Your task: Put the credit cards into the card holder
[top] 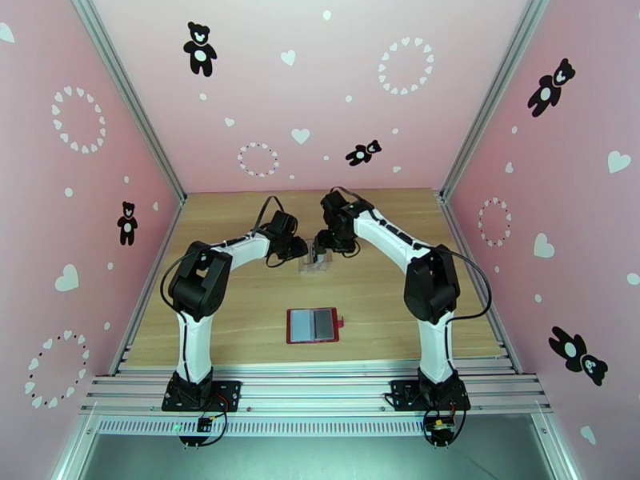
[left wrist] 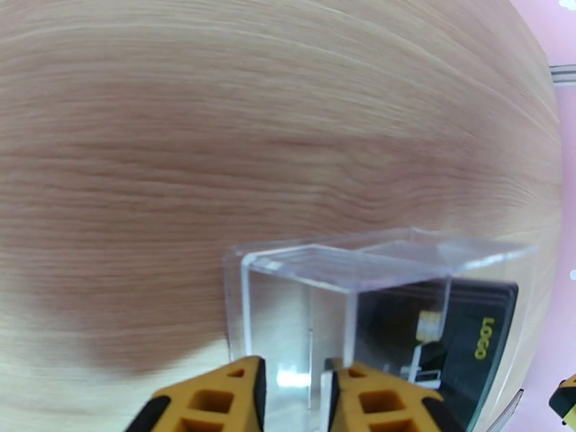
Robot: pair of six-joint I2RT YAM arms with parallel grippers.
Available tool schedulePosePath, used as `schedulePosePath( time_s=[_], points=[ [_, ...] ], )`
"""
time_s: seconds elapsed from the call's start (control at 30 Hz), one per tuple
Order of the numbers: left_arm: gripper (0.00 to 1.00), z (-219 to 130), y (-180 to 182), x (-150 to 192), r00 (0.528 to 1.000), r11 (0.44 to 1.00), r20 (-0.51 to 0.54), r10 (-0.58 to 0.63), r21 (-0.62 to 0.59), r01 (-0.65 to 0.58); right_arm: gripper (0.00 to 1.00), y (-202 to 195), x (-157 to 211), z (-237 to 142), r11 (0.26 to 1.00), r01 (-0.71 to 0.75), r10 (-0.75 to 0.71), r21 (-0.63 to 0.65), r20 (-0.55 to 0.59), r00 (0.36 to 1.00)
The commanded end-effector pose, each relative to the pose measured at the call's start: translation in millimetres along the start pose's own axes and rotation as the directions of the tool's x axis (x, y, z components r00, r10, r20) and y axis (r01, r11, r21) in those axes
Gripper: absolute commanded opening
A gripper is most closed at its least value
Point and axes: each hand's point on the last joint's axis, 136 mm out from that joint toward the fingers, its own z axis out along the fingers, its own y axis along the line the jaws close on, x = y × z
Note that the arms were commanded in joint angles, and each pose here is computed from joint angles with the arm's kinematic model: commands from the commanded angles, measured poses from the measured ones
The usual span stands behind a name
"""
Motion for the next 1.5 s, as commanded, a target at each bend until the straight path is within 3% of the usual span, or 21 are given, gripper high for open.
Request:
schedulePosePath(
  time_s=[0.0, 0.27, 0.53, 1.07, 1.47],
  points=[
    [0.27, 13.9, -18.5, 31.4, 0.998, 0.999, -0.064, 0.019, 0.04, -0.016, 0.68, -7.7, 0.2, -20.1, 1.0, -0.005, 0.005, -0.013, 0.041, 0.999],
    [0.26, 31.5, -53.1, 52.4, 0.992, 0.995, -0.092, 0.082, 0.064, -0.077, 0.69, -38.4, 10.2, -23.8, 0.999, -0.048, 0.048, -0.007, 0.038, 0.998],
    [0.28, 22.1, -75.1, 72.7, 0.994, 0.994, -0.088, 0.061, 0.093, -0.053, 0.69, -65.7, 28.2, -36.8, 0.996, -0.072, 0.07, 0.052, 0.051, 0.996],
    [0.31, -2.6, -82.5, 80.6, 0.997, 0.992, -0.071, 0.024, 0.123, -0.015, 0.78, -76.9, 53.2, -17.9, 0.995, -0.017, 0.021, 0.098, -0.041, 0.999],
    [0.31, 3.0, -75.3, 83.8, 0.996, 0.995, -0.082, 0.026, 0.097, -0.018, 0.8, -71.3, 64.7, 8.5, 0.994, 0.013, -0.001, 0.108, -0.11, 0.994]
  ],
)
